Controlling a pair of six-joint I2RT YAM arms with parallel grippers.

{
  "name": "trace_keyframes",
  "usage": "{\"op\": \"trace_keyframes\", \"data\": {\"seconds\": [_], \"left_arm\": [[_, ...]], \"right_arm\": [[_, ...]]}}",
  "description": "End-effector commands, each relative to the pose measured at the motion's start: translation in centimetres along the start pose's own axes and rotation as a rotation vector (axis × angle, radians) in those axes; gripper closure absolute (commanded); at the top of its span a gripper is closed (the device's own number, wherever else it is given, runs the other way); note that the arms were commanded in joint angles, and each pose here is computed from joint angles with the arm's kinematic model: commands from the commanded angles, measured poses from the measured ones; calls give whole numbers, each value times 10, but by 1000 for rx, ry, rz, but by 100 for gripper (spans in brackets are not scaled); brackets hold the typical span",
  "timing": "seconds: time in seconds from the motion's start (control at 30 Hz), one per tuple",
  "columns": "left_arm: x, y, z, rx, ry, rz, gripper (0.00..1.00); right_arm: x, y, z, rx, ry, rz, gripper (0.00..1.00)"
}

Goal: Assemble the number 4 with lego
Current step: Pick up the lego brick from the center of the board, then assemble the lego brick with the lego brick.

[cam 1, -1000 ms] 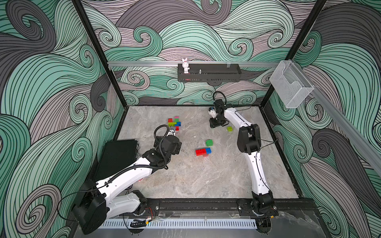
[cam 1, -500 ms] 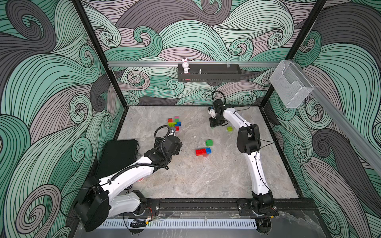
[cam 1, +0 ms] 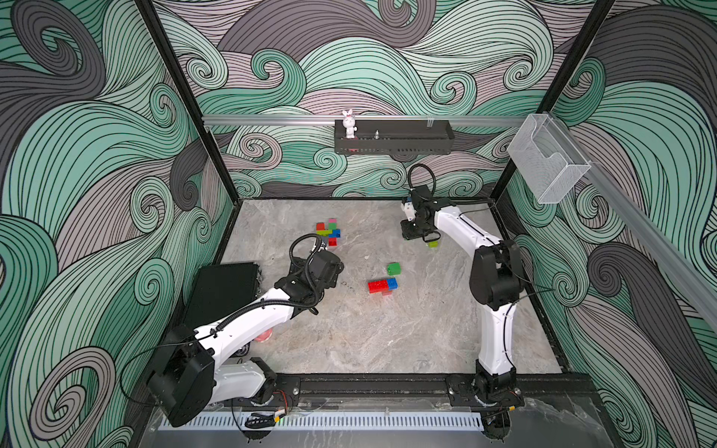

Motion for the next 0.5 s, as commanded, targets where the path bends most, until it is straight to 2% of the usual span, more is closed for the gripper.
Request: {"op": "trace_keyframes", "data": {"seconds": [0.0, 0.17, 0.47], "left_arm": [[-4, -1, 11, -53, 6, -38, 1], [-11, -19, 23, -70, -45, -173, 1], [-1, -38, 28, -52, -11, -233, 1]], "right_arm": [[-28, -1, 4, 99, -118, 11, 100], [-56, -3, -30, 151, -137, 45, 100], [-90, -6, -86, 224, -180, 93, 100]]}}
Point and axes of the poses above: each gripper's point midway between its finger pads, its own x axis out along the fingers, its own y axis along the line the jaws close on, z = x × y, the point moved 1 cm from there along -x, back along the fingers, and after that the axes turned 11 degrees about x, right-handed, at the moved point
